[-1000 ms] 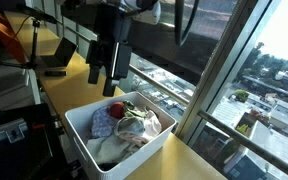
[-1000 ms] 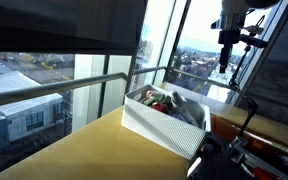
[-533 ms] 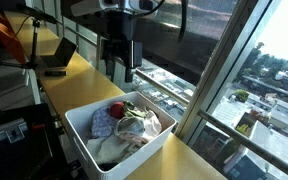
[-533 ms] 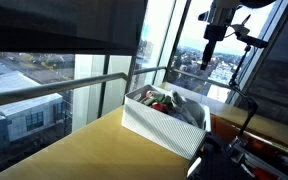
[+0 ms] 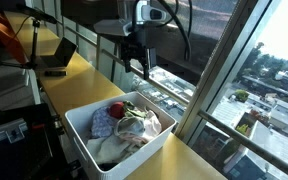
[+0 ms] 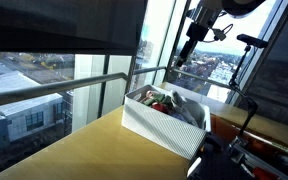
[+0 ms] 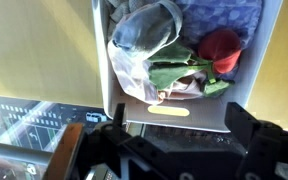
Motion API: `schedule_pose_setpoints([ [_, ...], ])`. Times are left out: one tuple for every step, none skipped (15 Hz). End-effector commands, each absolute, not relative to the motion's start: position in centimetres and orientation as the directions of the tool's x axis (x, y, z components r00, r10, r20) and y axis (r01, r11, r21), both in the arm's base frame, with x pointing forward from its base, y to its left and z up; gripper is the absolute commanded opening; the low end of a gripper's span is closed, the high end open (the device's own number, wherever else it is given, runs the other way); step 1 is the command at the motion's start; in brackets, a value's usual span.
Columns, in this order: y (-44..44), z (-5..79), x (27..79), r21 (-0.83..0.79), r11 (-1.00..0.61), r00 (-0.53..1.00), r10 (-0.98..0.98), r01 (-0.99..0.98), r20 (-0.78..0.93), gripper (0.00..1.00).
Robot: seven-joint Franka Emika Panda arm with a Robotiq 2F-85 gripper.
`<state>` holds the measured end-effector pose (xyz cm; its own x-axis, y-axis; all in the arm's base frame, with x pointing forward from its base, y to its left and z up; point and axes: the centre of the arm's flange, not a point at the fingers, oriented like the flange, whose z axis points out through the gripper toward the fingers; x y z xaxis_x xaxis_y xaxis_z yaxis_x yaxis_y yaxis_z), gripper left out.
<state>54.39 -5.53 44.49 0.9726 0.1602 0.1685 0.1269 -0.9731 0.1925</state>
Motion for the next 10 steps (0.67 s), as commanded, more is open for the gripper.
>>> schedule_pose_setpoints([
  [-5.2, 41.7, 57.6, 0.099, -0.988, 0.965, 0.141, 0.121, 0.221, 1.0],
  [-4.6, 40.5, 58.0, 0.073, -0.991, 0.966, 0.129, 0.115, 0.223, 1.0],
  [-4.0, 39.1, 58.2, 0.051, -0.992, 0.968, 0.121, 0.113, 0.219, 1.0],
  [-3.5, 37.6, 58.4, 0.033, -0.993, 0.971, 0.118, 0.114, 0.208, 1.0],
  [-2.9, 35.9, 58.3, 0.012, -0.993, 0.975, 0.114, 0.114, 0.192, 1.0],
  [-2.3, 34.2, 58.2, -0.007, -0.993, 0.979, 0.112, 0.115, 0.171, 1.0],
  [-1.5, 32.3, 57.9, -0.029, -0.992, 0.983, 0.121, 0.126, 0.14, 1.0],
  [-1.0, 30.6, 57.6, -0.04, -0.99, 0.985, 0.127, 0.133, 0.117, 1.0],
  [-0.6, 28.7, 57.3, -0.046, -0.989, 0.987, 0.136, 0.14, 0.092, 1.0],
  [-0.4, 27.1, 57.1, -0.051, -0.988, 0.988, 0.142, 0.145, 0.065, 1.0],
])
